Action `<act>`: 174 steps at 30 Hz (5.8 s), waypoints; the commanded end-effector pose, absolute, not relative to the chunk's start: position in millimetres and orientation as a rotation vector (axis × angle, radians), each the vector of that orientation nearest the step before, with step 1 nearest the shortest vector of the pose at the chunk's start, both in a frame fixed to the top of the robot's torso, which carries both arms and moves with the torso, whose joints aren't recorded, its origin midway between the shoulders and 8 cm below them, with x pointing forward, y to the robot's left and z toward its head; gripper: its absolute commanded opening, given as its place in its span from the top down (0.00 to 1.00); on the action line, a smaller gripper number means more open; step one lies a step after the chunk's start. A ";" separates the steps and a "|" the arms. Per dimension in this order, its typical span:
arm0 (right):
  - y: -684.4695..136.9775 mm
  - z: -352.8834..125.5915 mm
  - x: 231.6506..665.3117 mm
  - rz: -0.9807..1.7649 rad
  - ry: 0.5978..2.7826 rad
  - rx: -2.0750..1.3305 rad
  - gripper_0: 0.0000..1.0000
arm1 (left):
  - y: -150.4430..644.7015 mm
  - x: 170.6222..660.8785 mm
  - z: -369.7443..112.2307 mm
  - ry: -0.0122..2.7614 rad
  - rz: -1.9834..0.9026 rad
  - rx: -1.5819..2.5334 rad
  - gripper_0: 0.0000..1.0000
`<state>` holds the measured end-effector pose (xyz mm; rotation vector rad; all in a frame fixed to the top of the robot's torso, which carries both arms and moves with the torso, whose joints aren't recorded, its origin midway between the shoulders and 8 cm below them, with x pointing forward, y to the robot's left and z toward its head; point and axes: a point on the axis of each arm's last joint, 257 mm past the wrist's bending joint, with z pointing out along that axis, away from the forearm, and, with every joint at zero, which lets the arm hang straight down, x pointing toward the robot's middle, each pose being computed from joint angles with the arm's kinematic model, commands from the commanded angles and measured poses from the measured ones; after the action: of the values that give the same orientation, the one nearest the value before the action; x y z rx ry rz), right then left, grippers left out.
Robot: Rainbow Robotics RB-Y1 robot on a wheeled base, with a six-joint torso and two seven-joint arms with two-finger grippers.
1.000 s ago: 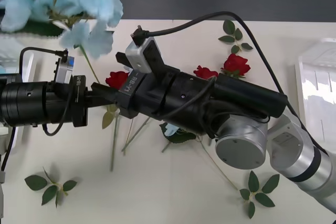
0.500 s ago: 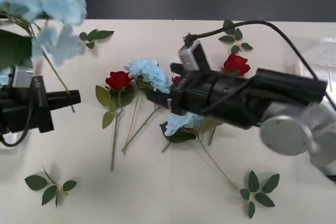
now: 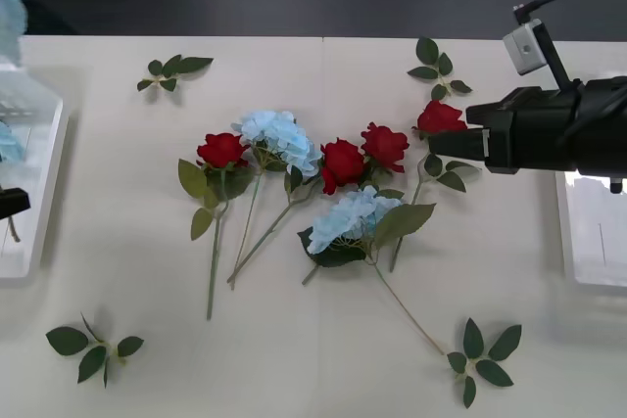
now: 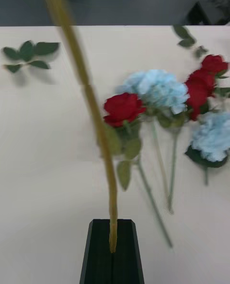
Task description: Put the red flowers into the right box and the blue flowers into the left box
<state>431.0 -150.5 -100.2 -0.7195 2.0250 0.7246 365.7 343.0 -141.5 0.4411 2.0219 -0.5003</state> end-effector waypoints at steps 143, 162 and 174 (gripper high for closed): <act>-262.2 -239.0 519.1 0.150 2.540 -0.304 0.02 | 213.9 517.7 -280.8 2.577 -0.049 0.031 0.00; -243.3 -294.1 531.1 0.173 2.588 -0.313 0.02 | 179.7 516.1 -308.7 2.590 0.001 0.102 0.00; -212.4 -274.0 557.7 0.277 2.506 -0.297 0.03 | 164.0 517.2 -320.5 2.585 0.049 0.154 0.00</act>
<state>547.8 -231.1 -294.8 -0.2102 2.5691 0.2451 504.8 173.5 -337.2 0.0817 2.6353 0.0258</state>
